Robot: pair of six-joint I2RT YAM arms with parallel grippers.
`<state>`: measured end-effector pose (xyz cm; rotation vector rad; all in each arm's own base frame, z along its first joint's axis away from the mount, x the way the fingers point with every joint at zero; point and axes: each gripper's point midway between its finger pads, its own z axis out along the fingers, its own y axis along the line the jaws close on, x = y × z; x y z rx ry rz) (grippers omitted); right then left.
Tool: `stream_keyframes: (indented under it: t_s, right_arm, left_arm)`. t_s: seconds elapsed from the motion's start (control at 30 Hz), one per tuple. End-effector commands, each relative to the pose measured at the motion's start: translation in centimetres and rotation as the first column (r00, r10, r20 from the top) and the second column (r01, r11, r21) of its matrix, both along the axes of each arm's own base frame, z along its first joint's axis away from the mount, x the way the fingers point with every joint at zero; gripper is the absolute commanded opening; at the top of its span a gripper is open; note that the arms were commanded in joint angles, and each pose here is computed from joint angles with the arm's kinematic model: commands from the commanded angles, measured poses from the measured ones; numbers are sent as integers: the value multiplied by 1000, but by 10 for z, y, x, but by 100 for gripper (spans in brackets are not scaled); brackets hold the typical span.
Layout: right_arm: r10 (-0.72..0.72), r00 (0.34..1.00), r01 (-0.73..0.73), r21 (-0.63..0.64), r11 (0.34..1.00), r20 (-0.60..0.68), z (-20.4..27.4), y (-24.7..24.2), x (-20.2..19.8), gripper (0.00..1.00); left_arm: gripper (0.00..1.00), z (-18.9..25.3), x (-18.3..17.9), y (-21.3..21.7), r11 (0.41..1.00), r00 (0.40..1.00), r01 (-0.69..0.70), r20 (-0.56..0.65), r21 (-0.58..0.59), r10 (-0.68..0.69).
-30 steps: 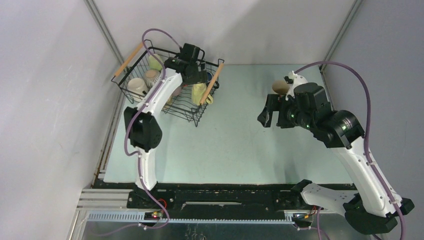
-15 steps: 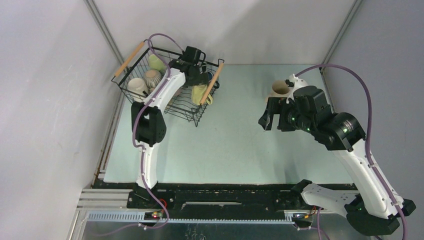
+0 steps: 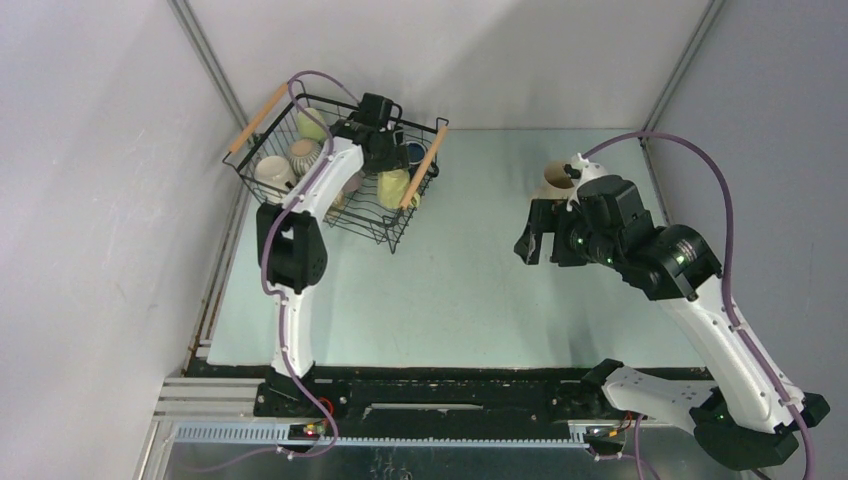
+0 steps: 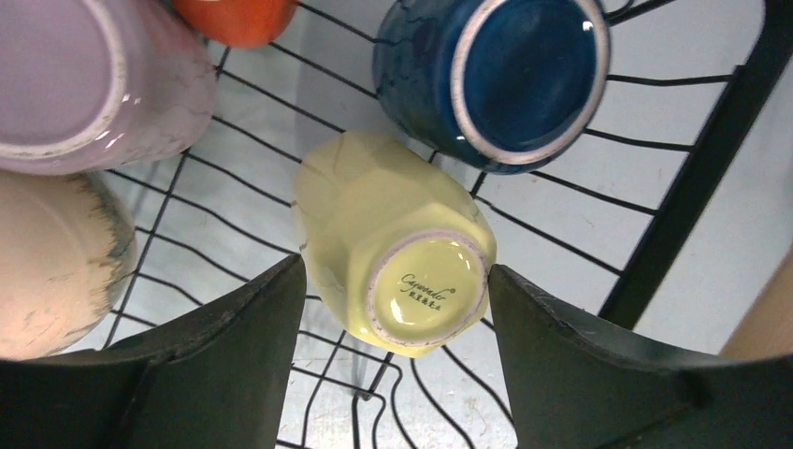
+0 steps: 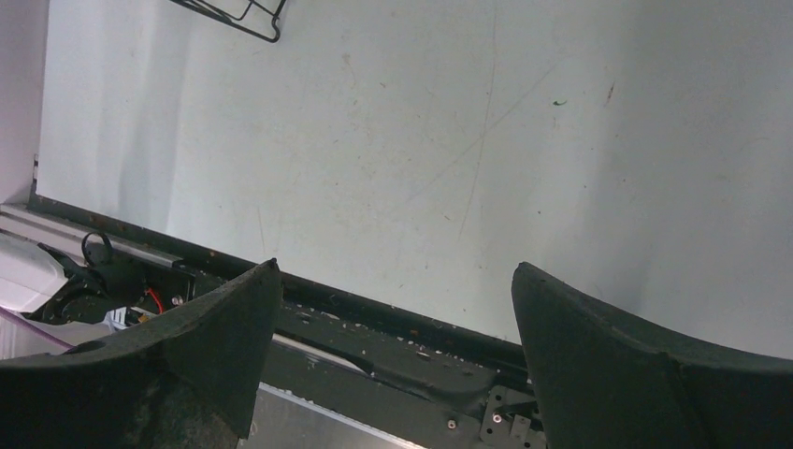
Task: Unload the cups from the dish rack
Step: Unload the cup from the dish rack.
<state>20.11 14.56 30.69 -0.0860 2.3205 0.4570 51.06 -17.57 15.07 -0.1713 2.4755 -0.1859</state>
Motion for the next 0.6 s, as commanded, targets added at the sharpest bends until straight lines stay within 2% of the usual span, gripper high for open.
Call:
stream_keyframes:
  t_s: [0.0, 0.27, 0.57]
  right_arm:
    - [-11, 1000, 10, 19, 1000, 11, 3, 5, 3, 100]
    - [-4, 1000, 4, 5, 1000, 2, -2, 9, 4, 100]
    - [-6, 1000, 6, -7, 1000, -6, -7, 9, 4, 100]
  left_arm:
    - [77, 27, -4, 28, 999, 998, -34, 52, 18, 33]
    - [75, 28, -7, 36, 999, 998, -32, 46, 23, 31]
    - [92, 25, 1, 29, 1000, 999, -5, 35, 16, 4]
